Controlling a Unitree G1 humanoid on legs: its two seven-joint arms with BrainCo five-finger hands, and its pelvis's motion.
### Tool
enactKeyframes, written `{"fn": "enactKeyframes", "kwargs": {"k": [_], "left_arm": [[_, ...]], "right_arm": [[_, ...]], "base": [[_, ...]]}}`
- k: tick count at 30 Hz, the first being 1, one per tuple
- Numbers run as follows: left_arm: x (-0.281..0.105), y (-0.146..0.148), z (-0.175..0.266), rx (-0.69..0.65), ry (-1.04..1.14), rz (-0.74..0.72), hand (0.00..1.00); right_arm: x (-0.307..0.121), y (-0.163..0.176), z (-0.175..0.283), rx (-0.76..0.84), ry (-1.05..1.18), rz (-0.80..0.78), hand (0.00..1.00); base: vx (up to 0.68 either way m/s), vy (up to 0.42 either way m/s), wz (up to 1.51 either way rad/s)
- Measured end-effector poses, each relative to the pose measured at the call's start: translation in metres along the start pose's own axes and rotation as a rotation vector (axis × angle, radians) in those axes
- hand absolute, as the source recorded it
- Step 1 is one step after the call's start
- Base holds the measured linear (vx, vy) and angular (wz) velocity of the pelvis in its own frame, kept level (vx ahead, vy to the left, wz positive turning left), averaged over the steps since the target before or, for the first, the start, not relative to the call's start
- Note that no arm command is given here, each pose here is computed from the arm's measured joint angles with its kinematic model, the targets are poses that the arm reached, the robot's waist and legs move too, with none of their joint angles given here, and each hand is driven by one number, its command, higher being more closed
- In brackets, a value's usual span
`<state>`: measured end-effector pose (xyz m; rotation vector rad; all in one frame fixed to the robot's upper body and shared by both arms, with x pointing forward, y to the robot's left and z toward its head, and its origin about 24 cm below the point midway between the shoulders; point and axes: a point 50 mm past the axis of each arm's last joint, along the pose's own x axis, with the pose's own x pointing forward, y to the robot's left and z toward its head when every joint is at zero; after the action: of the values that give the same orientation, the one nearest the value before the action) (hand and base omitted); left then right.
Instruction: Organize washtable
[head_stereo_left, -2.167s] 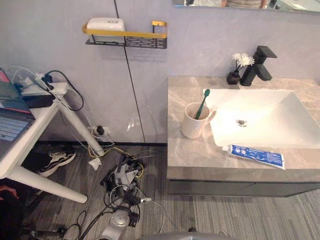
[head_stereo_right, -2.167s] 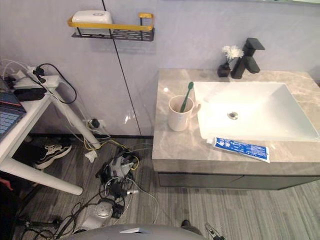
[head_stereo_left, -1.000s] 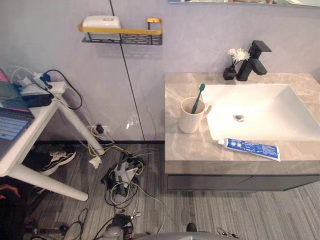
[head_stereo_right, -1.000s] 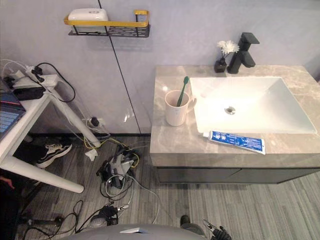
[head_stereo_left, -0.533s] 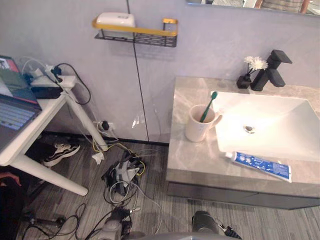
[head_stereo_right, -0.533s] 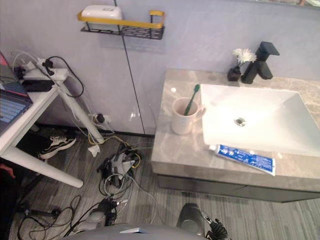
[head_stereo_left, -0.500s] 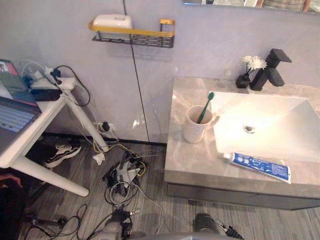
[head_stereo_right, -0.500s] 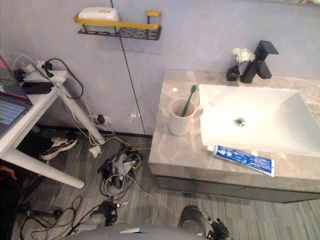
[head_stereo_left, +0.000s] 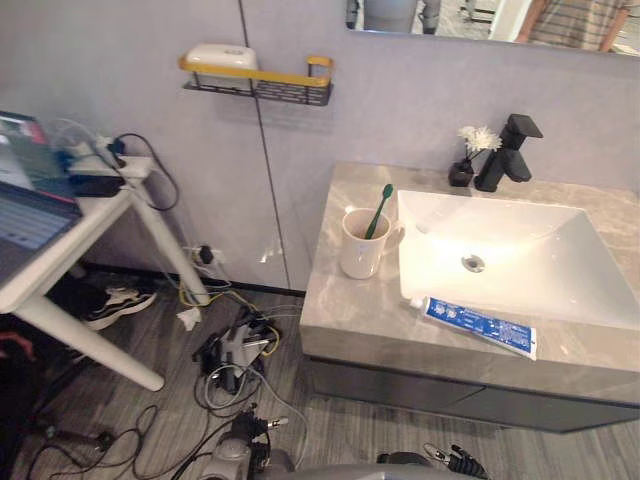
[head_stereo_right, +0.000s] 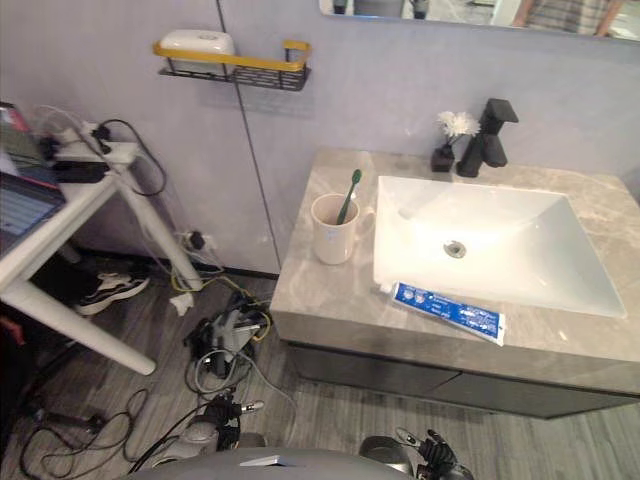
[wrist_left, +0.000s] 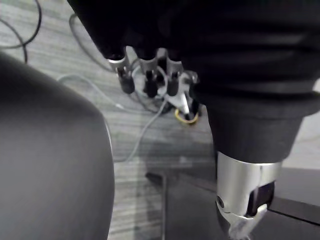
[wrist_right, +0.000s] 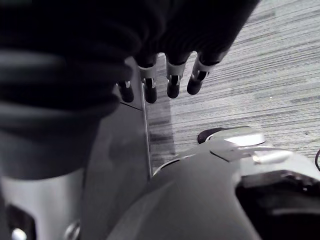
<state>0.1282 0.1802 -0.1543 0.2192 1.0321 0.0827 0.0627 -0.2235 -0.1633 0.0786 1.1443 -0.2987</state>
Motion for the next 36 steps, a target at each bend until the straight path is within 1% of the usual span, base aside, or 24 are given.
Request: {"fn": "enactKeyframes", "kwargs": {"k": [2,3,4,8,9,13,19,28,30,31,36], "left_arm": [[-0.002,-0.009,-0.003,0.017,0.012,-0.025,0.00],[-0.002,-0.009,-0.004,0.017,0.013,-0.025,0.00],[-0.002,-0.007,-0.004,0.019,0.014,-0.015,0.00],[-0.001,-0.001,-0.010,0.055,0.038,-0.007,0.00],[-0.001,0.004,-0.011,0.075,0.042,0.000,0.00],[-0.001,0.001,-0.014,0.111,0.046,-0.032,0.00],[-0.003,-0.010,-0.017,0.094,0.061,-0.068,0.00],[-0.003,-0.004,-0.025,0.075,0.098,-0.060,0.00],[-0.003,-0.002,-0.027,0.070,0.103,-0.057,0.00],[-0.004,-0.003,-0.028,0.069,0.109,-0.067,0.00],[-0.004,-0.003,-0.028,0.069,0.109,-0.067,0.00]], "right_arm": [[0.000,-0.007,0.002,-0.012,-0.001,-0.017,0.00],[0.000,-0.007,0.002,-0.015,0.000,-0.017,0.00],[0.000,-0.005,0.002,-0.038,0.004,-0.013,0.00],[0.000,-0.003,-0.005,-0.041,0.033,-0.018,0.00],[0.000,0.003,-0.009,-0.045,0.047,-0.007,0.00],[-0.001,0.005,-0.014,-0.042,0.070,-0.005,0.00],[-0.002,-0.004,-0.019,-0.003,0.096,-0.034,0.00],[-0.004,-0.002,-0.029,0.069,0.125,-0.047,0.00],[-0.004,-0.001,-0.030,0.070,0.126,-0.045,0.00],[-0.007,-0.002,-0.038,0.080,0.146,-0.051,0.00],[-0.007,-0.003,-0.038,0.092,0.147,-0.056,0.00]], "base": [[-0.16,0.124,0.24],[-0.14,0.131,0.12],[-0.09,0.097,-0.11],[-0.04,0.093,-0.33],[0.04,0.029,-0.37],[0.09,-0.018,-0.21],[0.18,-0.019,-0.12],[0.07,-0.001,-0.06],[-0.02,0.006,0.02],[0.00,0.000,0.00],[0.00,0.000,0.00]]}}
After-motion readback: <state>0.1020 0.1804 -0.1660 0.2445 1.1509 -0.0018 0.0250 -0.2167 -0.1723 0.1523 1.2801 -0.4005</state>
